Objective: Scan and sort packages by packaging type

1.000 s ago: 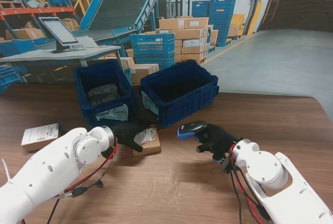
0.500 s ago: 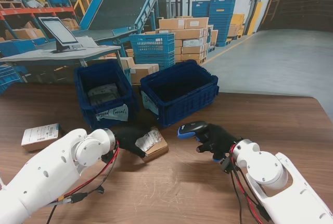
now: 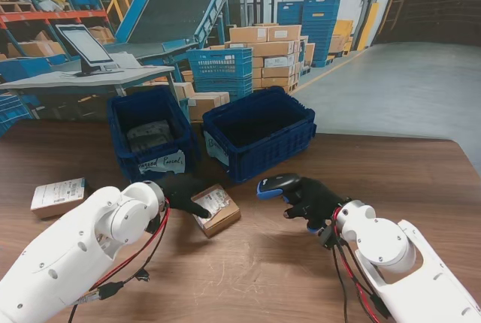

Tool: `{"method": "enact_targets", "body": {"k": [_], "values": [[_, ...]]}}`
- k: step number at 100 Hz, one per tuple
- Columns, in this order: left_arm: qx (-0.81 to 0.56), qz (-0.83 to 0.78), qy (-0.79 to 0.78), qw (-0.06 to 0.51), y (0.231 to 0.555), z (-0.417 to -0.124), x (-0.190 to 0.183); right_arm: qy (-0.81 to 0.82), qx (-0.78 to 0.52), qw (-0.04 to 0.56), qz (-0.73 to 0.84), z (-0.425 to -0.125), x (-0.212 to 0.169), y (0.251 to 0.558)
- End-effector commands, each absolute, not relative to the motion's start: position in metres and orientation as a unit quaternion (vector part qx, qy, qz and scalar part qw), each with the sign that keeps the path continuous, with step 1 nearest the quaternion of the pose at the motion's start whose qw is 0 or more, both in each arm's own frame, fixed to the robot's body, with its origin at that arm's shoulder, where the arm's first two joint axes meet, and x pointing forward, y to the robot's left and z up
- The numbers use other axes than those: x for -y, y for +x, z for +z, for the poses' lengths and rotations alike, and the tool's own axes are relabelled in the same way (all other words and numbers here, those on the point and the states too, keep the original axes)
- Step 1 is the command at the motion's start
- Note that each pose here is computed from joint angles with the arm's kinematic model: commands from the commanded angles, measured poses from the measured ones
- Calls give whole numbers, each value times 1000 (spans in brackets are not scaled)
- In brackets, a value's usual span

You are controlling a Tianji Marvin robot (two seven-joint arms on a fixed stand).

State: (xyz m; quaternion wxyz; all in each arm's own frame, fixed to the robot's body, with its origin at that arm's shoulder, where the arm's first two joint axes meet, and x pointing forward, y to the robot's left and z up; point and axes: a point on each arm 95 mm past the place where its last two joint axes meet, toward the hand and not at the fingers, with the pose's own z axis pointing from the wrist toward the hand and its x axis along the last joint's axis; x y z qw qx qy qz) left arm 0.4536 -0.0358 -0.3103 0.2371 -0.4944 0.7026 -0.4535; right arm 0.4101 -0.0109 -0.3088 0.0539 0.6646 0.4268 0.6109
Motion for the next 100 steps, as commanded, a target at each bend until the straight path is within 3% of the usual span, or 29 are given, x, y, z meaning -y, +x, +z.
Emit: {"method": "enact_targets", "body": {"k": [1,100], "values": [[-706,-445,-499,234,450,-313,40,659,-429,46,616,-304,5,408],[-724,-377,-535,216,442,-355,68,668,-418,39,614,-307,15,401]]}}
